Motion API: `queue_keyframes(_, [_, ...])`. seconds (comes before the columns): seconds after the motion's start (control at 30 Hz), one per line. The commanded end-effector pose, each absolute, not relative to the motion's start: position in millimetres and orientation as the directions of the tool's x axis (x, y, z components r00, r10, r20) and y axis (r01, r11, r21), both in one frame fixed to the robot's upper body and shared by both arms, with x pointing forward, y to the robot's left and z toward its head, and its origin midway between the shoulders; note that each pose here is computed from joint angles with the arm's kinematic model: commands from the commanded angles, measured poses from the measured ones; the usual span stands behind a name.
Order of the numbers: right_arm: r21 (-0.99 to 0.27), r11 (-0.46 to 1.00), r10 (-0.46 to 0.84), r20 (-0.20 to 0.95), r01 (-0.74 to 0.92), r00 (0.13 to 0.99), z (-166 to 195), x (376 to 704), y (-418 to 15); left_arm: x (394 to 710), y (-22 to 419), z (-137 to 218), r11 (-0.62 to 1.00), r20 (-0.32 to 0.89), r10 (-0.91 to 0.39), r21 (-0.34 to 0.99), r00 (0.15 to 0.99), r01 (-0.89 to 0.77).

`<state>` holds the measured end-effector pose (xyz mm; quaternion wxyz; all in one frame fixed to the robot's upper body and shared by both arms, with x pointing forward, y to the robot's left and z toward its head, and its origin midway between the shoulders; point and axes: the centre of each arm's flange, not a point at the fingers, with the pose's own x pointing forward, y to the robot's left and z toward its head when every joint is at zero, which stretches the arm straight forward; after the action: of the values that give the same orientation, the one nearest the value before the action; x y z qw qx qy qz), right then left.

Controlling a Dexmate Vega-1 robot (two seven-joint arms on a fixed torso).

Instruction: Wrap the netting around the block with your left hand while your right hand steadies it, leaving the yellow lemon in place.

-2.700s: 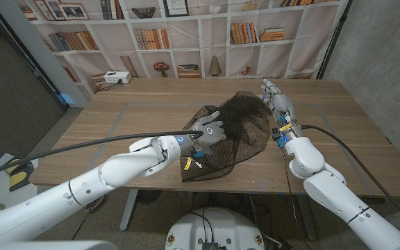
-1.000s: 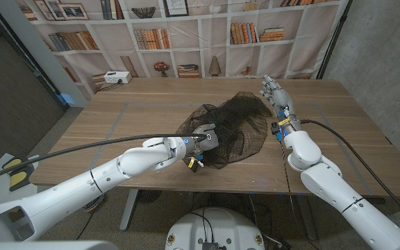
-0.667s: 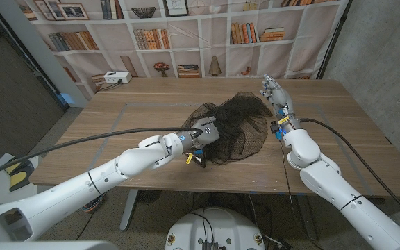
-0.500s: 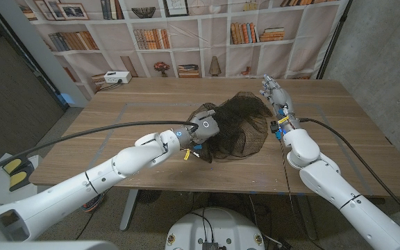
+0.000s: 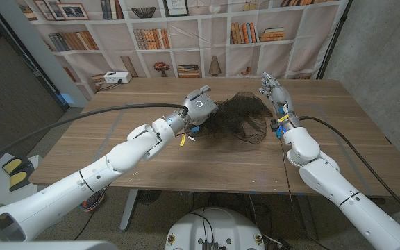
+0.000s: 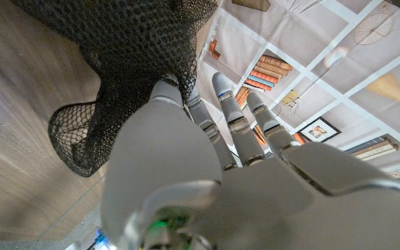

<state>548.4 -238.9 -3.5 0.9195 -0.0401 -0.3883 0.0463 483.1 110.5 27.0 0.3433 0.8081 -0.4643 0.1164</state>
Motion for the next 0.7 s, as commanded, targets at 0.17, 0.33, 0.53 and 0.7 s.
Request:
queue_keyframes(0.17, [-0.121,0.991,0.123,0.727,-0.051,0.675,1,551,-244,510,115,80,-0.314,0.64,-0.593,0.374,0.488,-0.872])
queue_keyframes(0.33, [-0.116,0.992,0.114,0.728,-0.042,0.676,-1,551,-250,534,104,93,-0.318,0.601,-0.615,0.403,0.51,-0.858])
queue_keyframes(0.53, [-0.102,0.994,0.095,0.727,-0.03,0.68,-4,551,-258,571,88,110,-0.352,0.535,-0.616,0.47,0.578,-0.81])
queue_keyframes(0.7, [-0.093,0.996,0.081,0.722,-0.02,0.687,-7,552,-265,598,82,127,-0.355,0.537,-0.589,0.499,0.604,-0.79])
